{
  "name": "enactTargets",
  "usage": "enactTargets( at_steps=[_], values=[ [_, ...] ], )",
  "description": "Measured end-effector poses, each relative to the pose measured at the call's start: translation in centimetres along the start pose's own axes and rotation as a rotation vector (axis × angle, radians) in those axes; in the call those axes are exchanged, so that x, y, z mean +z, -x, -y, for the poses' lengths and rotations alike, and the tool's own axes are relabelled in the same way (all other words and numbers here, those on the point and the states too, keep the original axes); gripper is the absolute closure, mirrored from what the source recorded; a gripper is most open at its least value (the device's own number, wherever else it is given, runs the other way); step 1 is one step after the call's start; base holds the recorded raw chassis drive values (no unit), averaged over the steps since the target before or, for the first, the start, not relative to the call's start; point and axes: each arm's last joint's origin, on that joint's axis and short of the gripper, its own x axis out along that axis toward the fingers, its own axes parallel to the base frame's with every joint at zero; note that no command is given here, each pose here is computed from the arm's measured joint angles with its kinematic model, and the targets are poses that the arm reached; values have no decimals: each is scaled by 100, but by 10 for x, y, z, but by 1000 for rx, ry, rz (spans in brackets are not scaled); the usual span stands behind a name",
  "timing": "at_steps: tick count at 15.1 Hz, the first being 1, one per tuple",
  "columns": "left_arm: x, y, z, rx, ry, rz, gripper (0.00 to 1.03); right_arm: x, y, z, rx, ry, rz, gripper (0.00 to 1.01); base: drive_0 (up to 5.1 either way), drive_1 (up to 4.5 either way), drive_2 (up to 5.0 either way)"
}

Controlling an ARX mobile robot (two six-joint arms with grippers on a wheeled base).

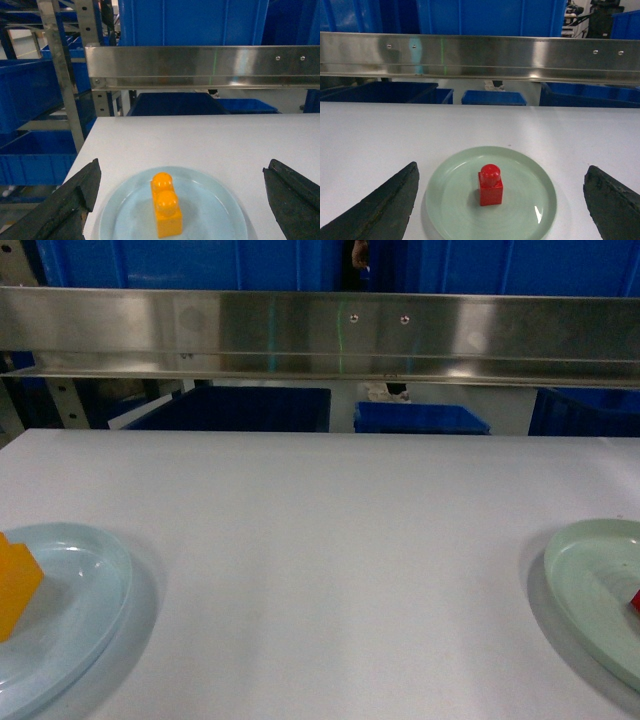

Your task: Sort and place red and yellow blocks in left bins

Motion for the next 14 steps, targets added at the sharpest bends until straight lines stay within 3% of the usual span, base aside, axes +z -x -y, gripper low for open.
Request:
enactTargets(
  at_steps=[2,3,5,6,8,10,11,13,14],
  values=[
    [-1,-9,-5,13,5,-50,5,3,-15,0,6,-4,-28,3,0,0,0],
    [4,-14,-7,0,11,-64,5,14,-29,2,-6,-16,-37,3,0,0,0],
    [31,-31,-11,-43,16,-75,5,40,-59,2,-7,-30,-54,3,0,0,0],
    [41,-41,-11,-79,24,-126,5,45,-73,2,9,-43,-118,3,0,0,0],
    [47,-62,-9,-148,54,-285,5,41,-95,2,55,-69,-238,3,0,0,0],
    [52,-82,-7,-162,64,-365,5,39,-115,6,66,-100,-313,3,0,0,0],
    [53,-91,-6,-164,67,-396,5,38,-128,8,50,-104,-329,3,0,0,0],
    [38,-121,-4,-117,46,-442,5,19,-162,8,48,-110,-435,3,0,0,0],
    [22,-131,-3,-97,36,-471,5,6,-171,6,27,-92,-455,3,0,0,0]
  ],
)
